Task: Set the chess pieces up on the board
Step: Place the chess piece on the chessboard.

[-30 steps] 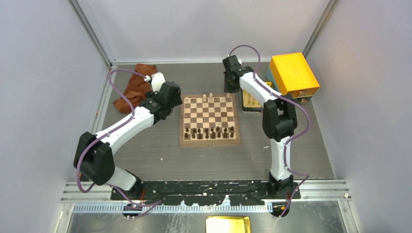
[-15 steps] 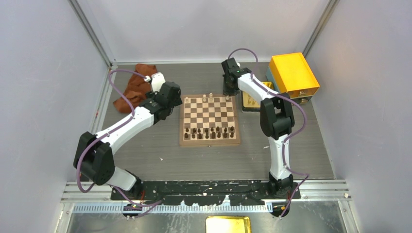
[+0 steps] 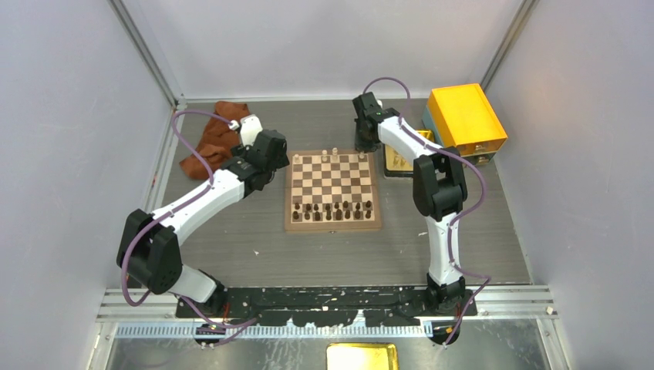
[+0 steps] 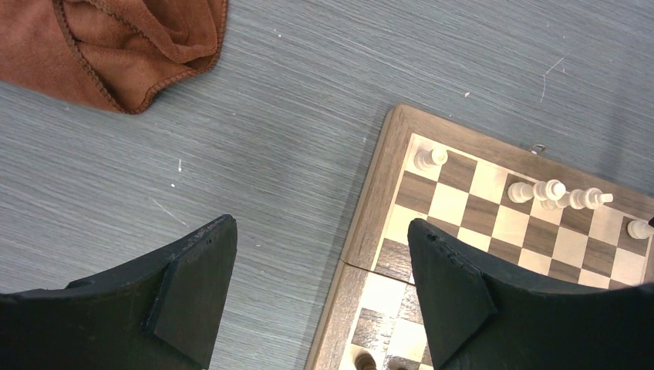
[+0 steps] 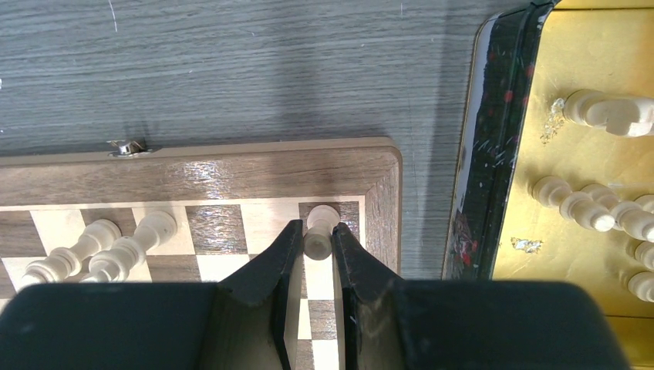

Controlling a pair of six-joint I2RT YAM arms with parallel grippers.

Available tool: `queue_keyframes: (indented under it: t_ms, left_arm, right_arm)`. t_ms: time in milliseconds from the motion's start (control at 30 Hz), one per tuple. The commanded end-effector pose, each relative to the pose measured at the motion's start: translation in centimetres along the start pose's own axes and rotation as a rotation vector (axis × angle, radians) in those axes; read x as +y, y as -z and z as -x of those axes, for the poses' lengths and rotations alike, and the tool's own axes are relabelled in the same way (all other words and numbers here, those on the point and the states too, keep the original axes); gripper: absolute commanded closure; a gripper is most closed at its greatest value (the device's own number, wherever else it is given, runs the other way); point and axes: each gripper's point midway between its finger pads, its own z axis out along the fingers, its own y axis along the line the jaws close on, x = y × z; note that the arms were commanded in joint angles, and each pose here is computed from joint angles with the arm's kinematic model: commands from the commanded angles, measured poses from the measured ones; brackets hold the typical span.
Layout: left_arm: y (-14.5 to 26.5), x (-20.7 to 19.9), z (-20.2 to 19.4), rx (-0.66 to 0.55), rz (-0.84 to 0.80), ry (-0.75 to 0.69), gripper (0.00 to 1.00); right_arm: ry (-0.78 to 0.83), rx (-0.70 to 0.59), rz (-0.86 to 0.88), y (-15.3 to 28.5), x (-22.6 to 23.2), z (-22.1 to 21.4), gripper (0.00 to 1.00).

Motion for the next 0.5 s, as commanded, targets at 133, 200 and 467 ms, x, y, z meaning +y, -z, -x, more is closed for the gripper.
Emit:
queue_keyframes:
  t_ms: [133,200,467]
  left_arm:
    - [0.64,-0.52,1.94,-0.069,-0.019,0.059,0.18]
    - [0.61,-0.52,1.89,-0.068,-0.018,0.058,0.18]
    - [0.58,-0.46,1.82,-0.068,-0.016,0.058,0.18]
  right_arm:
    - [-0.025,-0.042,0.014,0.47,0.01,1.13,0.96]
    - [-0.024,-0.039,0.012,0.38,-0.04,1.04,0.96]
    - [-0.026,-0.035,0.009,0.19,-0.20,0.89,0.84]
